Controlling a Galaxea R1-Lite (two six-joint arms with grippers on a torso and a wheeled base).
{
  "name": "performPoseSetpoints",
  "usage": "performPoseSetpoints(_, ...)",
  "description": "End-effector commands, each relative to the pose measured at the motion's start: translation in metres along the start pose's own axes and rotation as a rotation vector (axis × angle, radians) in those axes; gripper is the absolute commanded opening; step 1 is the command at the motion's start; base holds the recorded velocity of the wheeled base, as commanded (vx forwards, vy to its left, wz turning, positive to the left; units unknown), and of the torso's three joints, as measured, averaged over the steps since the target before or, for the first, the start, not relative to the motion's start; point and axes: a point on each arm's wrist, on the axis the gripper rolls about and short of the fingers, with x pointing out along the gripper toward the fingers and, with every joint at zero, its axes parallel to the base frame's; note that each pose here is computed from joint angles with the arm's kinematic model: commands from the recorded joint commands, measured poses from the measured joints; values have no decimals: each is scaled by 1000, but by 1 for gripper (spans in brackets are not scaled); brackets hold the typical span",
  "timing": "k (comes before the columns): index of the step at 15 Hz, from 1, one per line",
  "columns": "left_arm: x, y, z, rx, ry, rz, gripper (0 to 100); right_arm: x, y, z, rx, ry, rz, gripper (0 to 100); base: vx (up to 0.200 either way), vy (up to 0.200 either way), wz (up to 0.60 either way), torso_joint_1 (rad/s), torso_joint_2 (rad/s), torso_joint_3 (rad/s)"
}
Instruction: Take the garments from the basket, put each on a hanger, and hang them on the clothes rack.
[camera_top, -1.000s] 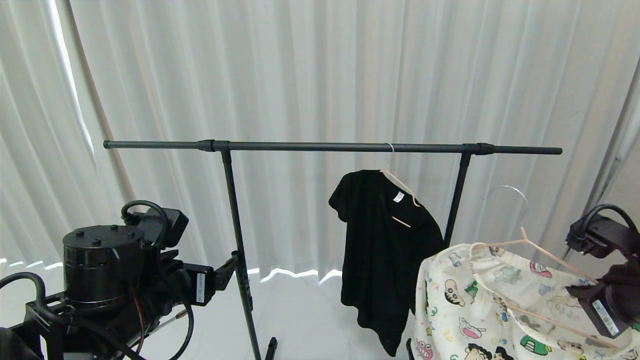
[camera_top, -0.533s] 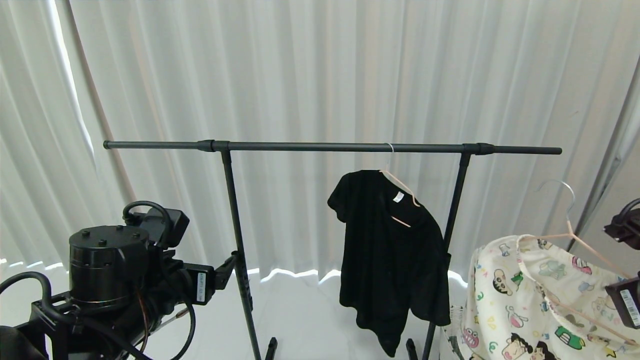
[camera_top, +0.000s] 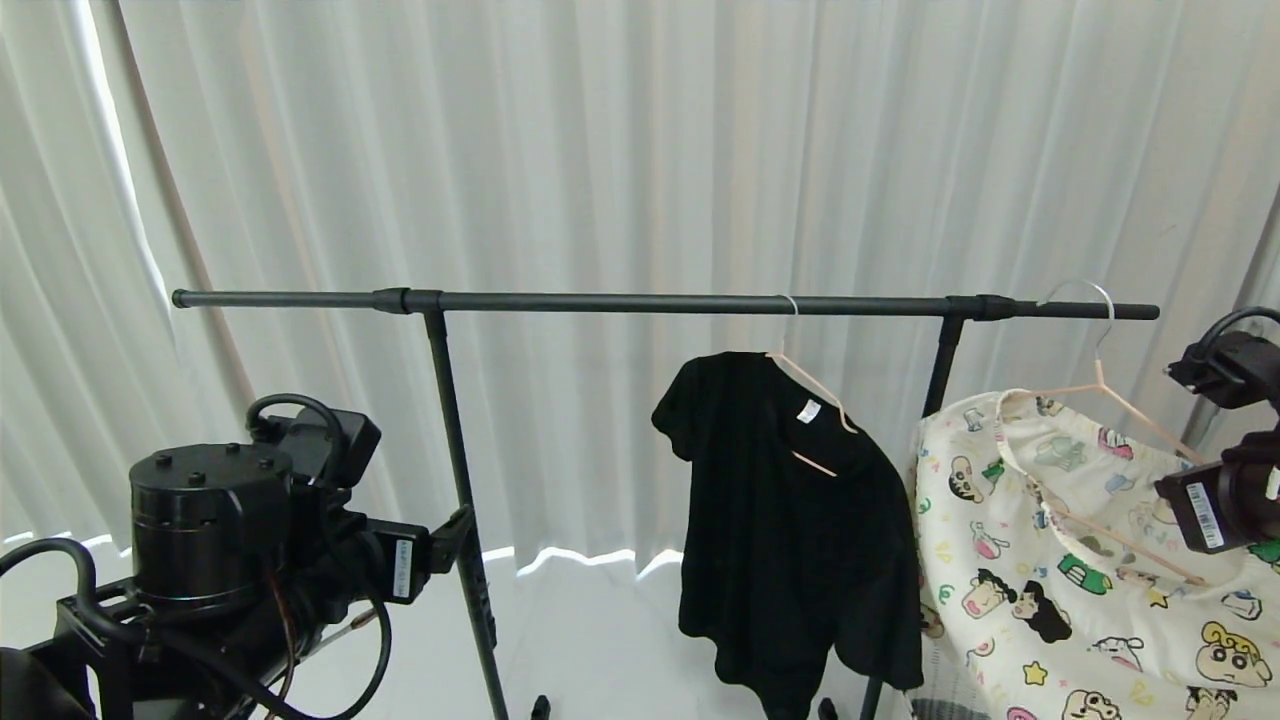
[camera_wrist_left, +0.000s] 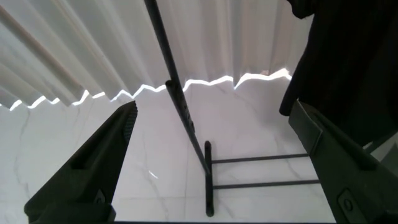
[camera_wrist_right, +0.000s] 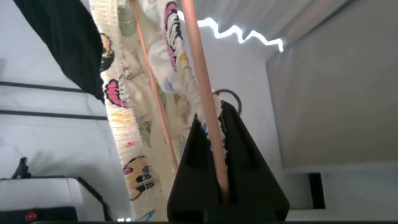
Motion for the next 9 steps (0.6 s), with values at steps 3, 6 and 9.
performPoseSetpoints(3,-1,0,1,-2,-8,-1,100,5,7,6,-21,-4,25,0,200,0,0,2,5,2)
performPoseSetpoints(6,-1,0,1,-1,-6,-1,100,11,11,14,-33,-7,39,0,200,0,0,4,4,9)
performPoseSetpoints(9,-1,0,0,0,-3,-1,100,21,15,17,-39,11,45,0,67,0,0,1,2,1)
